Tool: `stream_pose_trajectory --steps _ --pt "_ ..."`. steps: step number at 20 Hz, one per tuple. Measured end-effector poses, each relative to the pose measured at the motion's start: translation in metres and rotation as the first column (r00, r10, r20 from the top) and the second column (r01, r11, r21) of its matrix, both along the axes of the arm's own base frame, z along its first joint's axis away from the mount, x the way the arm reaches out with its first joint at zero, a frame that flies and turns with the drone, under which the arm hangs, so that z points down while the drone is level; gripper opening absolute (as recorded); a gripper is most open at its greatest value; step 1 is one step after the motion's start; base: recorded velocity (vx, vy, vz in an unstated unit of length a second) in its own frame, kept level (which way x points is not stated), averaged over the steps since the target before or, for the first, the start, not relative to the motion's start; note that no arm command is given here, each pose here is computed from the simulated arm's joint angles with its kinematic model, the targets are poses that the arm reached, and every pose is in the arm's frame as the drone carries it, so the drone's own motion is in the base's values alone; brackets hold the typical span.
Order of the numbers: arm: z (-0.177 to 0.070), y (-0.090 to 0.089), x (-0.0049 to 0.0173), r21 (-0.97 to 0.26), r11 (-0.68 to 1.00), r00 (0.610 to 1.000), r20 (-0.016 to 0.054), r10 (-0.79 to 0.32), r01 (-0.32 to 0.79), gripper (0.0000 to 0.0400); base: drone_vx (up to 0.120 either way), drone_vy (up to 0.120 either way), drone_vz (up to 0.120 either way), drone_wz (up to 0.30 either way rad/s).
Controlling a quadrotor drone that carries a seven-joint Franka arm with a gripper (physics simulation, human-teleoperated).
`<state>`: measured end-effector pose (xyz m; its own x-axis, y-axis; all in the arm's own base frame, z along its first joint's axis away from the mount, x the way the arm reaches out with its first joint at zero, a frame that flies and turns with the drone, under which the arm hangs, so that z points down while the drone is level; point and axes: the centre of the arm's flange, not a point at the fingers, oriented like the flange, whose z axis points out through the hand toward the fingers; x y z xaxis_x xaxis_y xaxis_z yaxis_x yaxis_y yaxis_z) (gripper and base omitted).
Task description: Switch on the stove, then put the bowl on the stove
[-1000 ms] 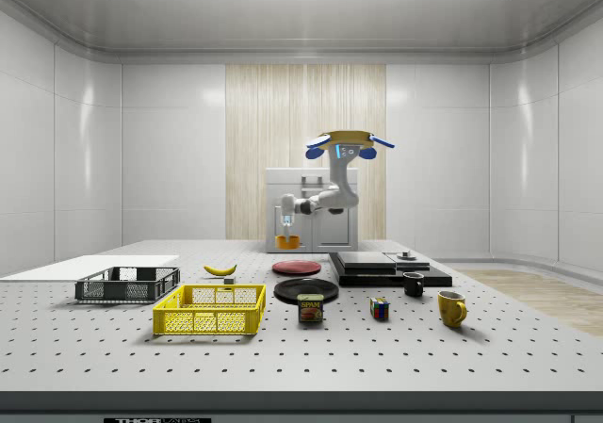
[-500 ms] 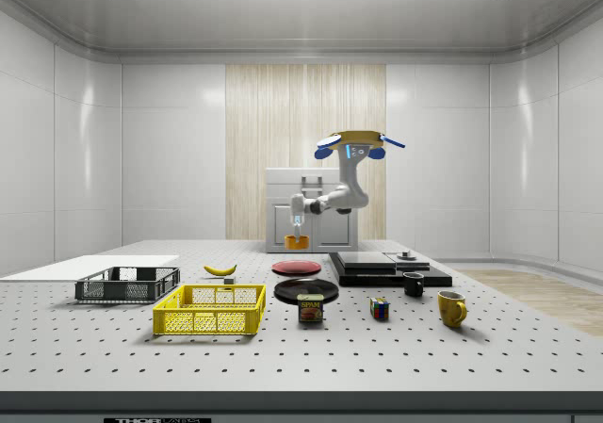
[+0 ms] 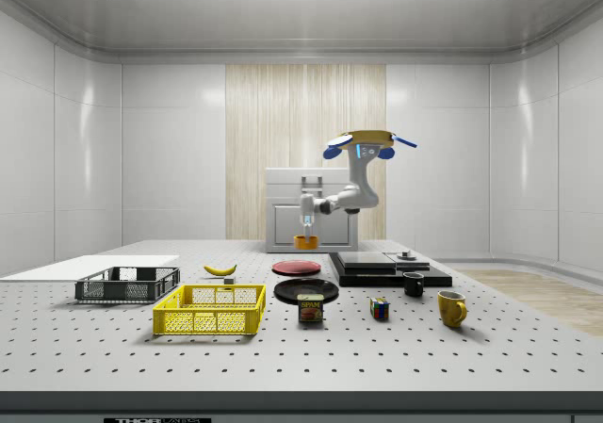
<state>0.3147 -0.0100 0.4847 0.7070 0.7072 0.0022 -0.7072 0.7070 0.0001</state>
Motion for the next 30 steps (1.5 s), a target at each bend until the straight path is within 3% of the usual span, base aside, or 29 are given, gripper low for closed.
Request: stream_pose_trajectory --steps 30 --pt "0.0000 0.0000 0.0000 0.000 1.000 1.000 0.0000 0.000 0.000 0.0100 -0.120 -0.007 0.000 0.000"
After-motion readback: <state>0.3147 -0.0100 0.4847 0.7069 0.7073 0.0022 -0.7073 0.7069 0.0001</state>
